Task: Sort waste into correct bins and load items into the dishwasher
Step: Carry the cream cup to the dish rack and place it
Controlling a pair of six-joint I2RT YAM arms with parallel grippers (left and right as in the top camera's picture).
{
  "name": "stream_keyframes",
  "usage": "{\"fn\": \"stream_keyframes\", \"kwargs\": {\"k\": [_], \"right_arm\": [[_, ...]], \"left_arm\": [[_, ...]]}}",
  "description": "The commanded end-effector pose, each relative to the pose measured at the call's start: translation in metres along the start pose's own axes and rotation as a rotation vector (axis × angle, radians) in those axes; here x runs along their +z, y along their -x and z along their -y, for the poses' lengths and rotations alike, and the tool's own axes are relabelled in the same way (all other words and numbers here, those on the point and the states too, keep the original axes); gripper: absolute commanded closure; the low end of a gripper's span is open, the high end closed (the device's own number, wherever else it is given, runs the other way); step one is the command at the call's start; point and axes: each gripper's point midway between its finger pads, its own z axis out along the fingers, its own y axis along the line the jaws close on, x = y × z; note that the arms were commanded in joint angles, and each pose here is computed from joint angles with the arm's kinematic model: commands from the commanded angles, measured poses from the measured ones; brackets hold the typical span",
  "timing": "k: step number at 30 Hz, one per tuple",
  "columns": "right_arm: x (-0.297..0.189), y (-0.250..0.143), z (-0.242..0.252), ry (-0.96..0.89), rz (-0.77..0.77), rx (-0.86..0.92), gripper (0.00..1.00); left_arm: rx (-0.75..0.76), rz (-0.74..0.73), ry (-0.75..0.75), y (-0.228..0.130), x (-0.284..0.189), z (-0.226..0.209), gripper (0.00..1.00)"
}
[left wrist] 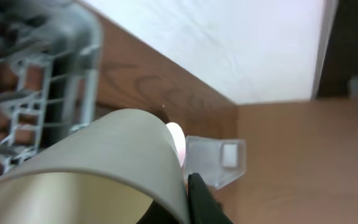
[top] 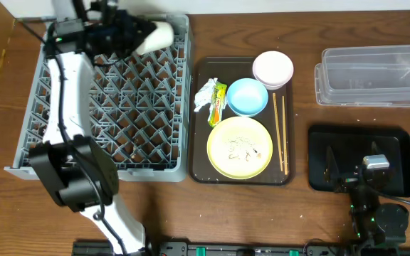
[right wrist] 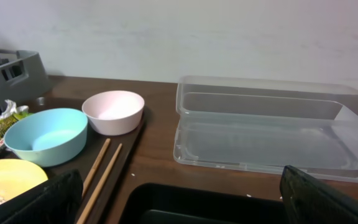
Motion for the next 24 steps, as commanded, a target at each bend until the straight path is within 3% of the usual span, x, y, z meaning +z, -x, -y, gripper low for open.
{"fn": "stream_keyframes", "kwargs": {"k": [1, 8, 24], "right_arm": [[0.0, -0.001, -0.002, 0.008, 0.0, -0.008, 0.01], [0.0, -0.001, -0.002, 0.008, 0.0, -0.008, 0.01], [0.0, -0.001, -0.002, 0.008, 0.0, -0.008, 0.01]], "left_arm": [[-0.22, -0.055, -0.084, 0.006, -0.004, -0.022, 0.92], [-0.33, -0.121, -0.127, 0.003, 0.007, -0.046, 0.92], [-0.482, -0.048, -0.043, 0.001, -0.007, -0.134, 0.92]]}}
